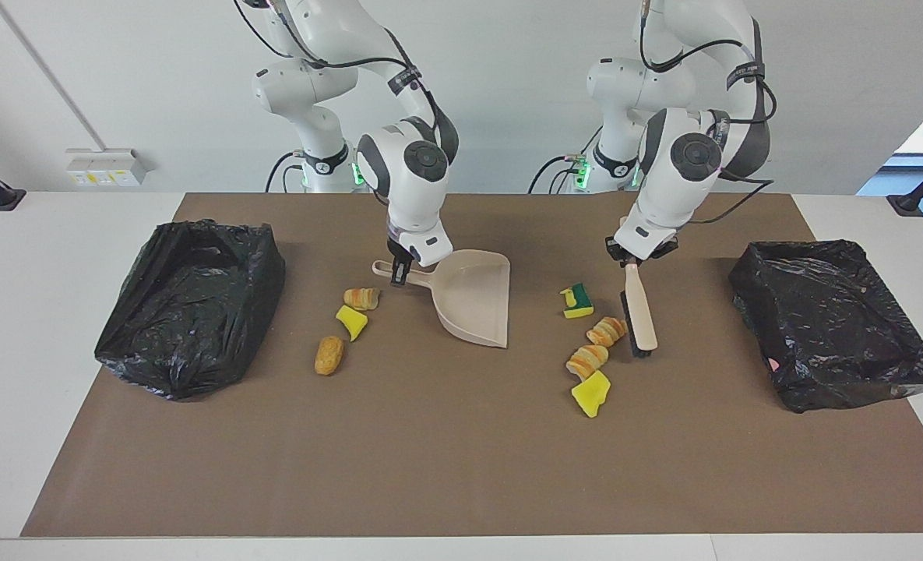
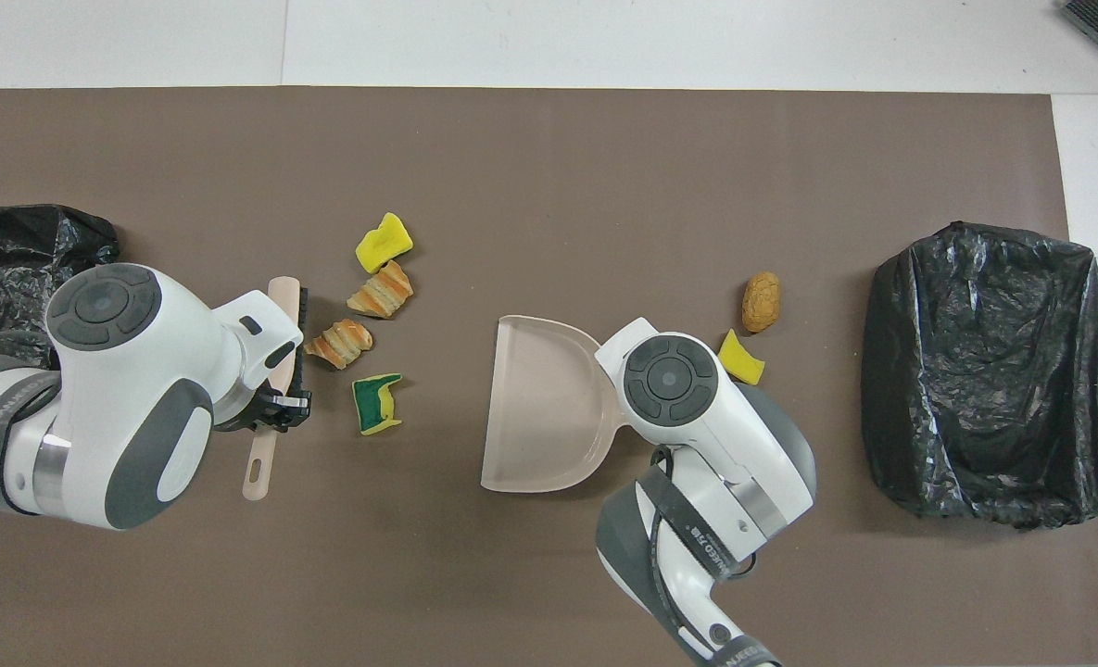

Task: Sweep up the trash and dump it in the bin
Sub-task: 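Sweep the sponge and bread pieces into the dustpan with the left gripper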

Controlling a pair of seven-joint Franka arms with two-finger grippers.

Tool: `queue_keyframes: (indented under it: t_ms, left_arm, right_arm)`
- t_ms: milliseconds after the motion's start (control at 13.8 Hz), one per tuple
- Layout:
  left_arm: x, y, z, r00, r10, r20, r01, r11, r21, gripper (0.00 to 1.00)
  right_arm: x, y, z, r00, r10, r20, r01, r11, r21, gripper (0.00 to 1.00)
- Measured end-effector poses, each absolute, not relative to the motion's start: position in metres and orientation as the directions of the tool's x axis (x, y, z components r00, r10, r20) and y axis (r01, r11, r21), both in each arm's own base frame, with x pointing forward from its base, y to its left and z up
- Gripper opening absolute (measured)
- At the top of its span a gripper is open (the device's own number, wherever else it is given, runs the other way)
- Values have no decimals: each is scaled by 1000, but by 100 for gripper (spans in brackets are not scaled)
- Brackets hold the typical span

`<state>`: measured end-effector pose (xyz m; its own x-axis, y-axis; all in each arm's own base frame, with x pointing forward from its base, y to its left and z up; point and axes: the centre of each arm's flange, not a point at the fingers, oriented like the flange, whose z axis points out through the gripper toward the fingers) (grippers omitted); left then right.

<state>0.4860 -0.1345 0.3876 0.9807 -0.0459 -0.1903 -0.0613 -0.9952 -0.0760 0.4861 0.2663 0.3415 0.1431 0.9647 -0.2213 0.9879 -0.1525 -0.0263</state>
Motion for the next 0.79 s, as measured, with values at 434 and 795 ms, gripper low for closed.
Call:
queue_keyframes:
  t_ms: [434,795]
  left_arm:
    - [446,-162,363,982,-48,-181,-65,-994,-92,26]
    - [408,-251,366,980,-51,-193,-45,-998,35,26]
  right_arm:
    - [486,266,341,143,965,-221,988,-153,-27,32]
    - [486,266,341,144,964,-222,988,-153,-27,32]
